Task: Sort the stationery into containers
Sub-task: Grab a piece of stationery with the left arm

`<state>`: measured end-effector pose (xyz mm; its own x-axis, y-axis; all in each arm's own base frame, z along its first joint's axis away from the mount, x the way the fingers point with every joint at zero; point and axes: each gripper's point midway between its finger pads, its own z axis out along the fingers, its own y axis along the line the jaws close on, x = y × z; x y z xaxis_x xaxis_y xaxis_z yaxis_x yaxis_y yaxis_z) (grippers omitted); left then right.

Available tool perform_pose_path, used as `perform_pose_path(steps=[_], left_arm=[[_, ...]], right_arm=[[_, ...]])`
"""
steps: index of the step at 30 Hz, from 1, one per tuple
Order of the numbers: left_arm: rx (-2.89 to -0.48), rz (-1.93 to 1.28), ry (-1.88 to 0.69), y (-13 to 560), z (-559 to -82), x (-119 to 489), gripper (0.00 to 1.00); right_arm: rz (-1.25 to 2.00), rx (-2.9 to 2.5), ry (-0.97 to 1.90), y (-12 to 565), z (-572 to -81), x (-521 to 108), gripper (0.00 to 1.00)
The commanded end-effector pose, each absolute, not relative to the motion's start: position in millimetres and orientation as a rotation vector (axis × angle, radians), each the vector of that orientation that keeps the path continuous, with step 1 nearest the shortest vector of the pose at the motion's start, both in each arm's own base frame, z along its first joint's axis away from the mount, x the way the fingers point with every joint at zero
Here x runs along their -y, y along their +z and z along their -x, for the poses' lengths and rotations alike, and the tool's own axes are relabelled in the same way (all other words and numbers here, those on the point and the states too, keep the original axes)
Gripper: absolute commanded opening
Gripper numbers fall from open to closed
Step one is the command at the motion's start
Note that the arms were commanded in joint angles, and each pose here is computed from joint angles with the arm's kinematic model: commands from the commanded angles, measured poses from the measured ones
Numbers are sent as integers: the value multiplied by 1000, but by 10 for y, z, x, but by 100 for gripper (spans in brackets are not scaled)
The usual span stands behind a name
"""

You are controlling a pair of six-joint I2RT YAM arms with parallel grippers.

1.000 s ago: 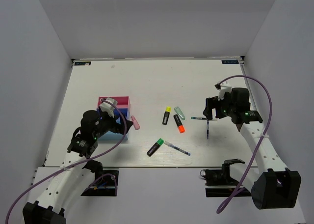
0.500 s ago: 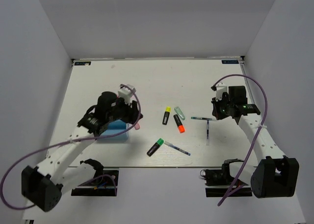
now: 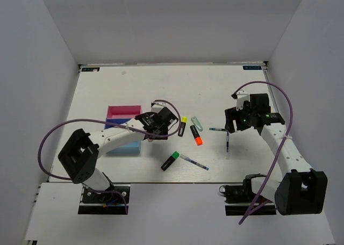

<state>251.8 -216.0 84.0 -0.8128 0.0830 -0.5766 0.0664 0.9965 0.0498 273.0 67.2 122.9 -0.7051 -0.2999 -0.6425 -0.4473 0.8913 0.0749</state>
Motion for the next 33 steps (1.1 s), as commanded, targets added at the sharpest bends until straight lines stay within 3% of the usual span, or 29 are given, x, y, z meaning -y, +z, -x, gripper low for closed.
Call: perform_pose_path(steps=[1, 33], left_arm=[[-2397, 97, 91, 958, -2790, 2051, 68], [-2291, 310, 327, 194, -2857, 1755, 69]], right_arm=[[528, -2349, 322, 1416, -2809, -730, 79], [513, -2335, 336, 1464, -2798, -735, 80]])
